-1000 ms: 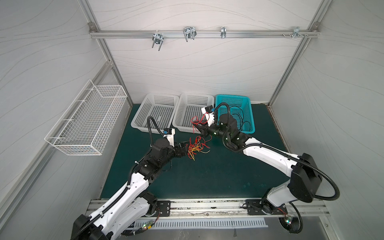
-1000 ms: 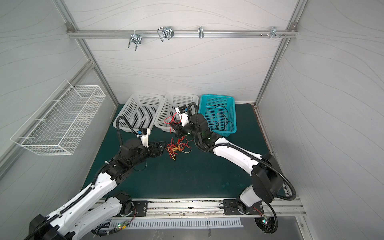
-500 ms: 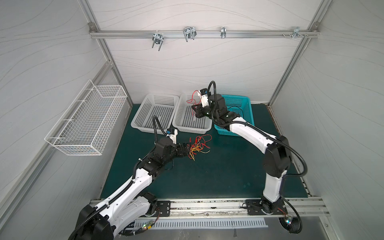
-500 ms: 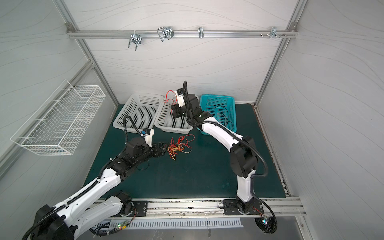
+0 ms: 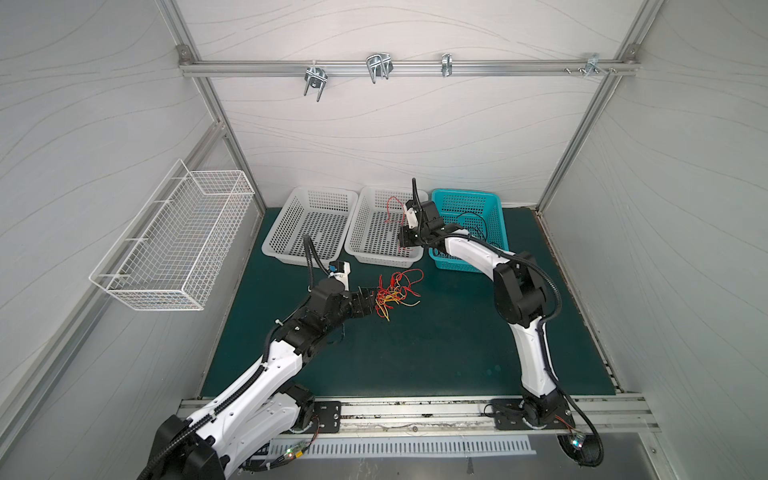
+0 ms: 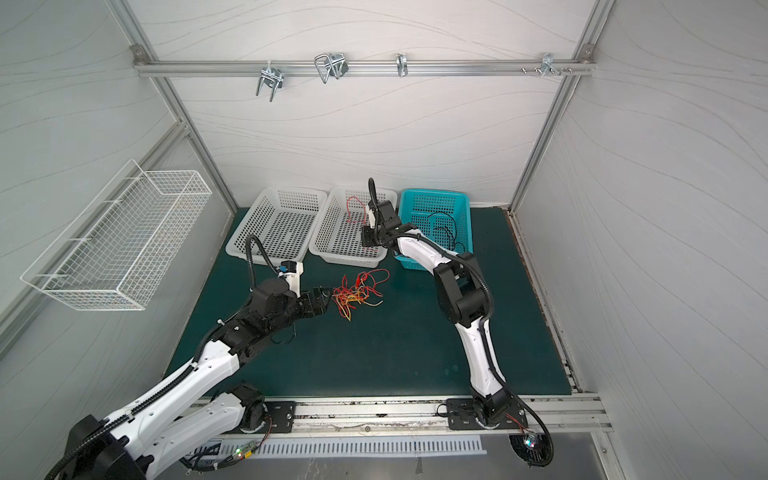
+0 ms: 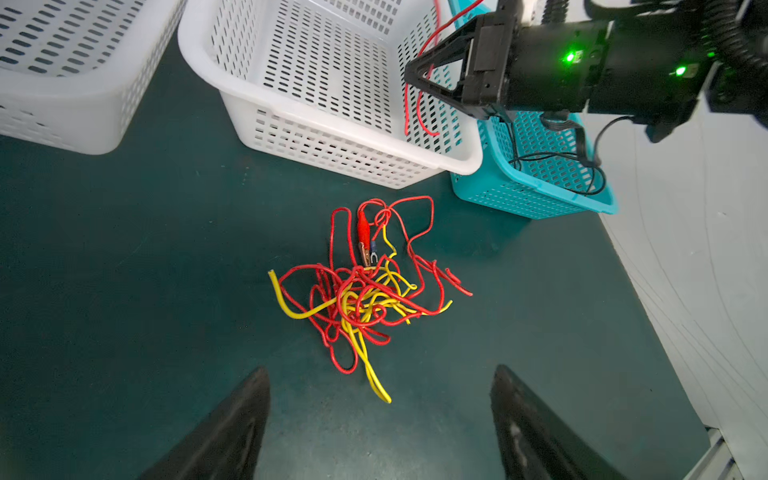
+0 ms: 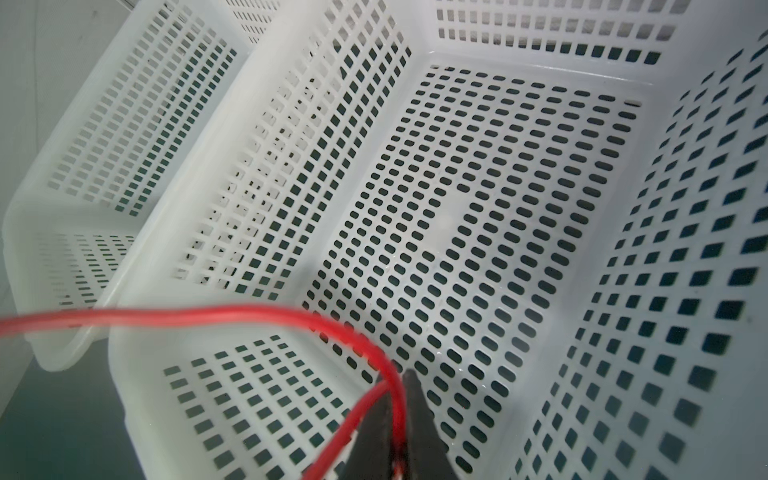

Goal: Untangle the cables
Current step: 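Lift the red wire with the right gripper over the white basket beside the teal one, then open the right gripper to drop the red wire into that white basket, then move the right gripper back down to the red-yellow wire bundle, then pull a yellow wire with the left gripper while the right gripper holds the bundle, then carry the yellow wire with the left gripper over the farthest white basket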

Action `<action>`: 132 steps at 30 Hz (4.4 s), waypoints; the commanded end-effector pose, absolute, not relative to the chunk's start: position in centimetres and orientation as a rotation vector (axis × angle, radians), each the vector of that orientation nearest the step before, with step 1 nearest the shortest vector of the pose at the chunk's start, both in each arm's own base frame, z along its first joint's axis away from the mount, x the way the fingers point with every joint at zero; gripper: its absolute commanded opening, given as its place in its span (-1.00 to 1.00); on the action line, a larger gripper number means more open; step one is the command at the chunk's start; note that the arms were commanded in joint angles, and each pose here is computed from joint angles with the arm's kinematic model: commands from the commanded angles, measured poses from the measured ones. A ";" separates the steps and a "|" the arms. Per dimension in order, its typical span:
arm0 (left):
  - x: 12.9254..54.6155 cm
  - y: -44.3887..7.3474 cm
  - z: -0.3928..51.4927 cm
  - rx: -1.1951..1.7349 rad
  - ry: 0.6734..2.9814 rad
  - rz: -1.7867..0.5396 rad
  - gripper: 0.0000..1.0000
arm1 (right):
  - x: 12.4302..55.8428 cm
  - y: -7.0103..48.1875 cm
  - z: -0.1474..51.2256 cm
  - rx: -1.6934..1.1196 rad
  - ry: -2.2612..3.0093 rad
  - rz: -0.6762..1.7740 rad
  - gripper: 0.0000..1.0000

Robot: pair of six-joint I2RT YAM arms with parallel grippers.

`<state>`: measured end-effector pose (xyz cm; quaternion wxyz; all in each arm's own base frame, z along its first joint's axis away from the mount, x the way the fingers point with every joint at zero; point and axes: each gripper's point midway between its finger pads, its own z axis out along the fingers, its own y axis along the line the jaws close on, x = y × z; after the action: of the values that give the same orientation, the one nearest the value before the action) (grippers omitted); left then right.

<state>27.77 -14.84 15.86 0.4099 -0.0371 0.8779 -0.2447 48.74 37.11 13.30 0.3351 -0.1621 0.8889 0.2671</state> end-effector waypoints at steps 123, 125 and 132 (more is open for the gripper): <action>31.6 -10.0 29.2 -0.229 1.958 -0.388 -1.00 | 27.5 23.3 21.0 -0.613 2.016 0.596 -1.00; 32.1 -8.7 30.7 -0.264 1.917 -0.299 -1.00 | 27.5 23.9 20.7 -0.622 2.021 0.609 -1.00; 35.5 -2.9 33.6 -0.434 1.832 0.030 -1.00 | 27.5 25.6 19.4 -0.661 2.038 0.646 -1.00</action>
<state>34.35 -6.43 31.90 0.5666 -0.1448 0.8083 -0.0684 27.44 24.30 18.42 0.4242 -0.2522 0.8357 0.2411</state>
